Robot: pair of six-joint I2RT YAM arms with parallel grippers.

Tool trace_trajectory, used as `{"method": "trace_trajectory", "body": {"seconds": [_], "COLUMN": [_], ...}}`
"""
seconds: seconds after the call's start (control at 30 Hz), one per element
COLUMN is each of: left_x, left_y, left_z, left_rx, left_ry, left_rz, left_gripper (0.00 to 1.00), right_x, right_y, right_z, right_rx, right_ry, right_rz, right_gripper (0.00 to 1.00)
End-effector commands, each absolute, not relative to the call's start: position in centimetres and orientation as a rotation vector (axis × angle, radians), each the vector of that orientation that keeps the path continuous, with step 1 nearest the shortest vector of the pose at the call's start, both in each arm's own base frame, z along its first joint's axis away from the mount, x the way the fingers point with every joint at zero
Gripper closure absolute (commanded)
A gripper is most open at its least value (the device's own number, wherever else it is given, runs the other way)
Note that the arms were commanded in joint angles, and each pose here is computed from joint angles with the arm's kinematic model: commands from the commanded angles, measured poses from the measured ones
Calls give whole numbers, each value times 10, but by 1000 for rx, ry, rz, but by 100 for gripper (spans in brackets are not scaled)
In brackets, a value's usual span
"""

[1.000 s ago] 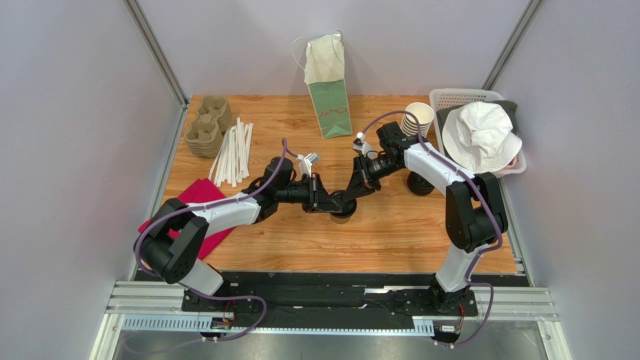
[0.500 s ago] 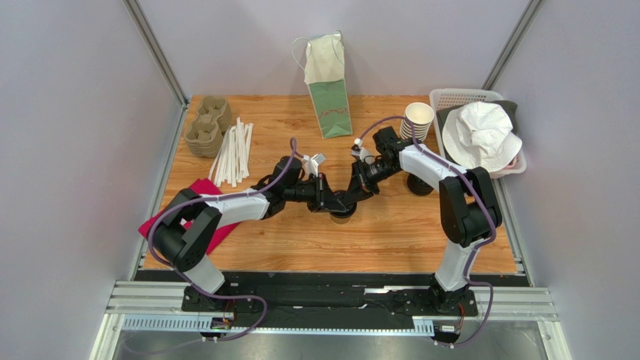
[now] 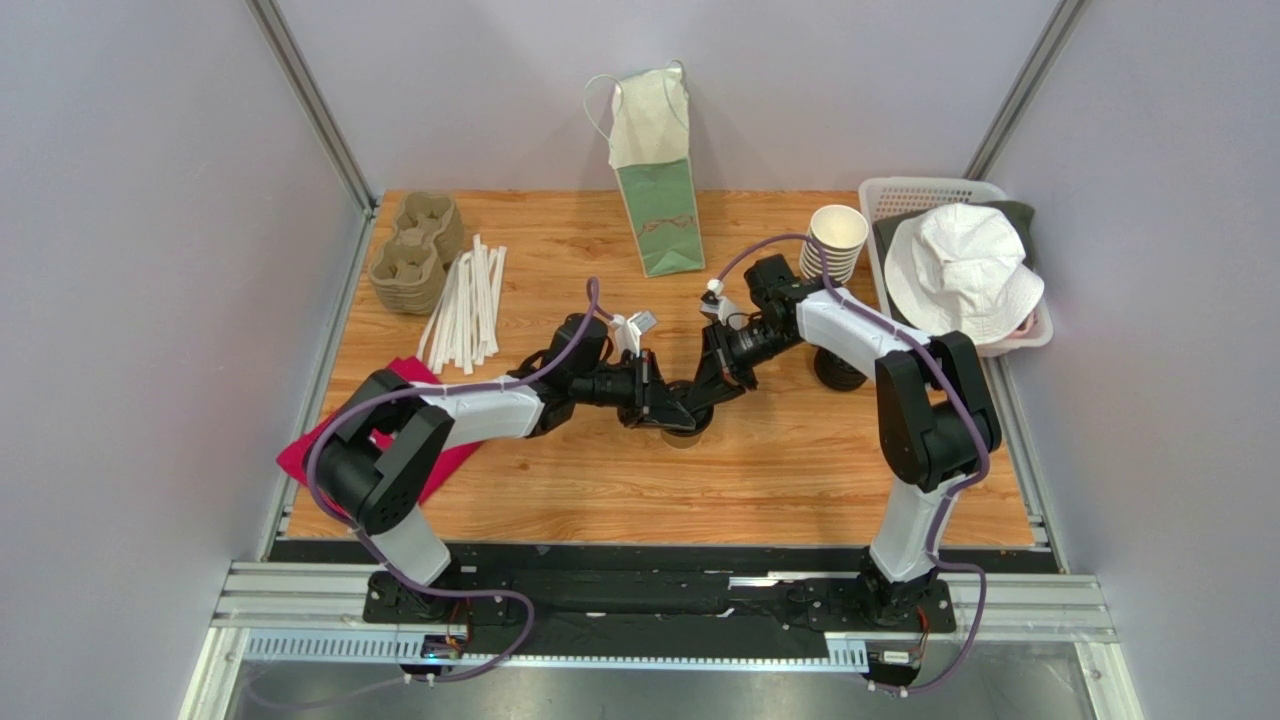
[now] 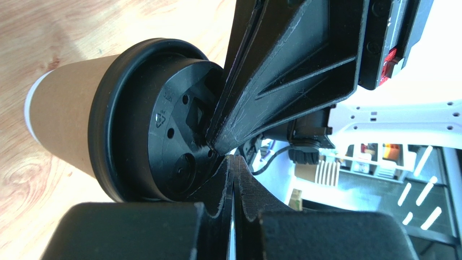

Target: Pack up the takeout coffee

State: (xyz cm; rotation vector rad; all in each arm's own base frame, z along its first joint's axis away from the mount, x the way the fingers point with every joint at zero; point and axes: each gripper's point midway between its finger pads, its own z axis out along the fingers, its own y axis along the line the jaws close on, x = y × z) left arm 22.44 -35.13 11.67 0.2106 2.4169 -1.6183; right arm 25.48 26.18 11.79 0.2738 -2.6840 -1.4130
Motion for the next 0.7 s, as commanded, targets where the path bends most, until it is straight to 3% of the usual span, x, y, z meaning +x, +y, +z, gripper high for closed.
{"method": "trace_trajectory", "body": {"seconds": [0.0, 0.53, 0.67], "left_x": [234, 230, 234], "left_y": [-332, -303, -312], "left_z": [63, 17, 30], "left_rx": [68, -98, -39], "left_ry": [2570, 2740, 2677], "left_rz": [-1436, -1245, -1333], "left_gripper": [98, 99, 99], "right_x": [257, 250, 253], "right_y": [258, 253, 258], "right_z": [95, 70, 79], "right_rx": [300, 264, 290], "right_ry": [-2723, -2693, -2668], "right_rz": [-1325, -1264, -1311], "right_gripper": [96, 98, 98]}}
